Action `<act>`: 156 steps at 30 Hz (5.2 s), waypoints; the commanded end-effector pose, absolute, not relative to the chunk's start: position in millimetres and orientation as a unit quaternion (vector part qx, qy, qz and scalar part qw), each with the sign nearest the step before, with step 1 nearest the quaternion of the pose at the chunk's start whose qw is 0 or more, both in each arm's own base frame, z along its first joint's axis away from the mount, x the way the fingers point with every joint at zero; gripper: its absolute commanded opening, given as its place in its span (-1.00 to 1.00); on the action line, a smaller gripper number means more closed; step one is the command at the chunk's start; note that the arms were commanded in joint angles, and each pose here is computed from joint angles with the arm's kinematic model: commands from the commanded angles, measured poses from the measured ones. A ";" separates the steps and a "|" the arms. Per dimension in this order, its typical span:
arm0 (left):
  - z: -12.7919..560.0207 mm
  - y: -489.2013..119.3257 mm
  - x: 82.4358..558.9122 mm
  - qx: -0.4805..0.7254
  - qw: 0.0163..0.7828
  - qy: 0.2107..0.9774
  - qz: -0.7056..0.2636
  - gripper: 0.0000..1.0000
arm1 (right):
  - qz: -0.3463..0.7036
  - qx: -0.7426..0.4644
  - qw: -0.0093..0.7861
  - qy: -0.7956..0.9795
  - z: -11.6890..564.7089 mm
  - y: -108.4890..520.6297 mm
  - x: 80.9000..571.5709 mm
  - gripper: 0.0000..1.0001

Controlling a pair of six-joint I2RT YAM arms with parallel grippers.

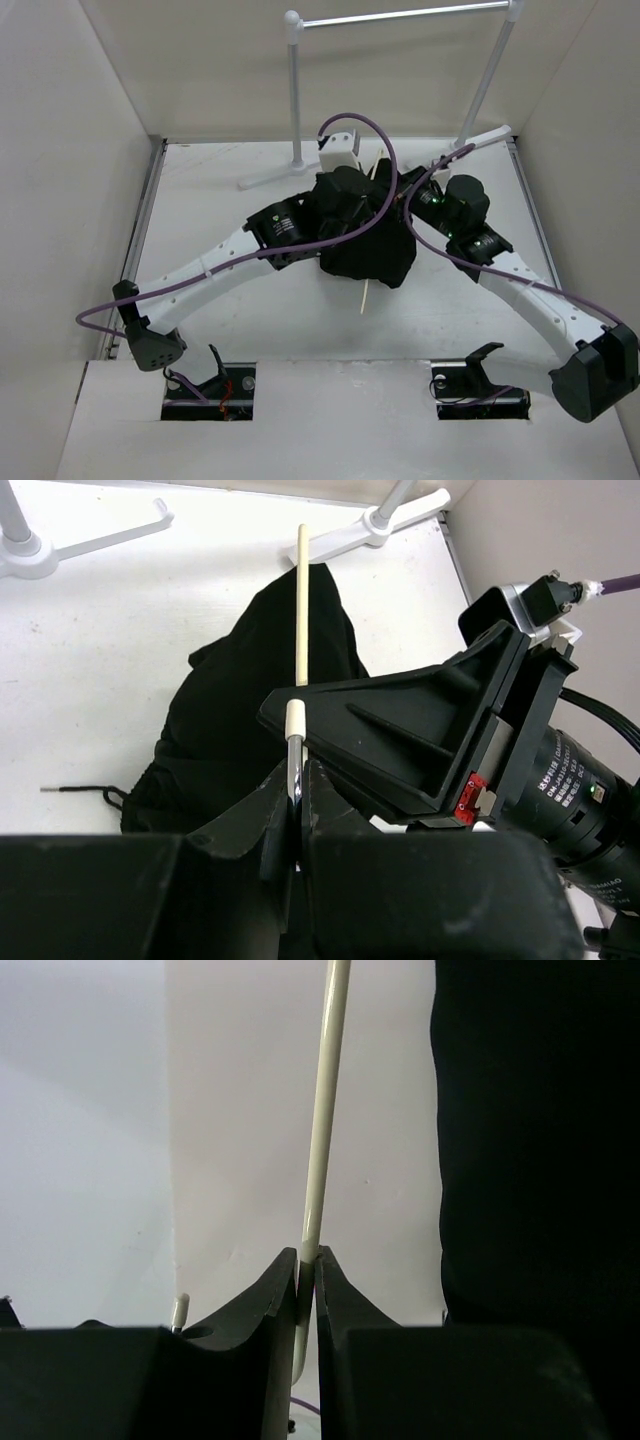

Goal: Place the trousers on the hanger
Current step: Place the hanger at the clothesline, then reset both arms

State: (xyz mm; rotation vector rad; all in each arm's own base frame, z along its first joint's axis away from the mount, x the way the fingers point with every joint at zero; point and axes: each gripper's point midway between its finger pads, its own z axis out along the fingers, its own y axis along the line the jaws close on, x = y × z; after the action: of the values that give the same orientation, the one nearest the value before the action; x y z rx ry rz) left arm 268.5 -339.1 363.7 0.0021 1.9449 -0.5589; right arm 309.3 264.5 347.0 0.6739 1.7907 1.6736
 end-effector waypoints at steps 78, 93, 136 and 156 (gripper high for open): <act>344.6 -193.7 300.8 -0.183 0.543 0.784 -0.239 -0.31 | 0.726 0.442 0.355 0.390 529.8 148.0 632.6 -0.82; 345.7 -196.1 305.8 -0.186 0.539 0.785 -0.243 -0.31 | 0.704 0.471 0.347 0.403 499.1 134.9 651.9 -0.66; 351.4 -171.2 311.6 -0.202 0.541 0.778 -0.248 1.00 | 0.499 0.507 0.430 0.556 436.8 83.6 570.2 -0.45; 237.5 -175.5 298.3 -0.164 0.432 0.873 -0.156 1.00 | 0.124 0.282 0.429 0.849 224.4 79.1 345.9 -0.85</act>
State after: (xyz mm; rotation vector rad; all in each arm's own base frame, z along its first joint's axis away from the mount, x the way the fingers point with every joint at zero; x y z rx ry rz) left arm 303.5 -177.3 248.2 -0.4259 2.1420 -0.4123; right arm 383.4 94.9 293.2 0.8224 1.8968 0.5629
